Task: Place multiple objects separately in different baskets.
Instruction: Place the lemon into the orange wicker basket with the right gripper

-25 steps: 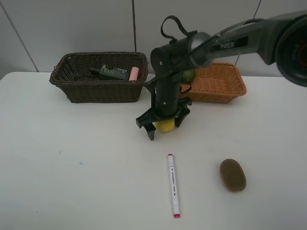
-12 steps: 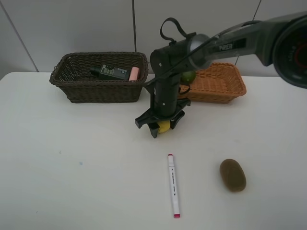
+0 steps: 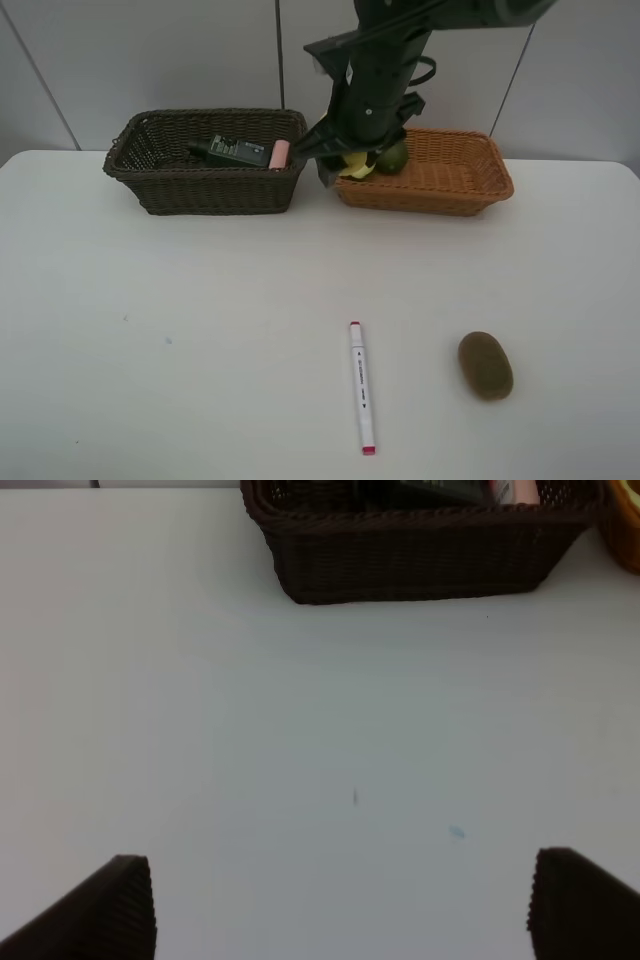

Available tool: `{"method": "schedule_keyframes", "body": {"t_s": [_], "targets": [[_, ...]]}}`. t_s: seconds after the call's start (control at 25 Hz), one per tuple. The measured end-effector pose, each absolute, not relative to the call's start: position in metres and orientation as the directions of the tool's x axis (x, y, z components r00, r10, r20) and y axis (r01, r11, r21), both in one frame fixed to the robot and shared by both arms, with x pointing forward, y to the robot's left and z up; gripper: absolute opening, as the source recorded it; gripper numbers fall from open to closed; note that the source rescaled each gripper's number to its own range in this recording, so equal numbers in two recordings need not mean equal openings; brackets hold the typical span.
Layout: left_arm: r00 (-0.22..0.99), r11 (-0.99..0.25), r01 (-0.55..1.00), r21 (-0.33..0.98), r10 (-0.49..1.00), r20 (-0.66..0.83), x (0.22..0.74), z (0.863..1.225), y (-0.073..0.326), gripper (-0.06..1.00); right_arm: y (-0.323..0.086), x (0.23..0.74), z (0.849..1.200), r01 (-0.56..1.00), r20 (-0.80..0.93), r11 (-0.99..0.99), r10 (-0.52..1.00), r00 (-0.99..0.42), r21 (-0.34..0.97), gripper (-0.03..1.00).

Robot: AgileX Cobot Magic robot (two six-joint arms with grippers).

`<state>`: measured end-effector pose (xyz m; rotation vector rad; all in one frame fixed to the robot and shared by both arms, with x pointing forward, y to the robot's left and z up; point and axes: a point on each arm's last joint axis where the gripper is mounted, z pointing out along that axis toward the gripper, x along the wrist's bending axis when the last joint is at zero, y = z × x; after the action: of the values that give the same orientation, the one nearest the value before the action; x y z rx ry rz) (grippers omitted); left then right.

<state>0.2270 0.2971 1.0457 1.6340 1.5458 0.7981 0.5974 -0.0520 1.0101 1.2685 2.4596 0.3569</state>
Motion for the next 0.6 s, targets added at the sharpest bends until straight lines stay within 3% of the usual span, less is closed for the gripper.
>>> {"method": "schedule_keyframes", "body": {"t_s": [0.12,0.36,0.52,0.6], "targets": [[0.082,-0.003,0.537,0.843,0.995,-0.048,0.227,1.046,0.297,0.95,-0.090,0.625,1.014,0.761,-0.201,0.494,0.869,-0.453,0.420,0.62],[0.082,-0.003,0.537,0.843,0.995,-0.048,0.227,1.046,0.297,0.95,-0.164,0.678,0.975,0.833,-0.158,0.321,0.947,-0.279,0.451,0.62],[0.082,-0.003,0.537,0.843,0.995,-0.048,0.227,1.046,0.297,0.95,-0.193,0.693,0.955,0.857,-0.127,0.244,0.970,-0.209,0.453,0.62],[0.082,-0.003,0.537,0.843,0.995,-0.048,0.227,1.046,0.297,0.95,-0.197,0.695,0.950,0.864,-0.118,0.227,0.974,-0.194,0.450,0.70]]}}
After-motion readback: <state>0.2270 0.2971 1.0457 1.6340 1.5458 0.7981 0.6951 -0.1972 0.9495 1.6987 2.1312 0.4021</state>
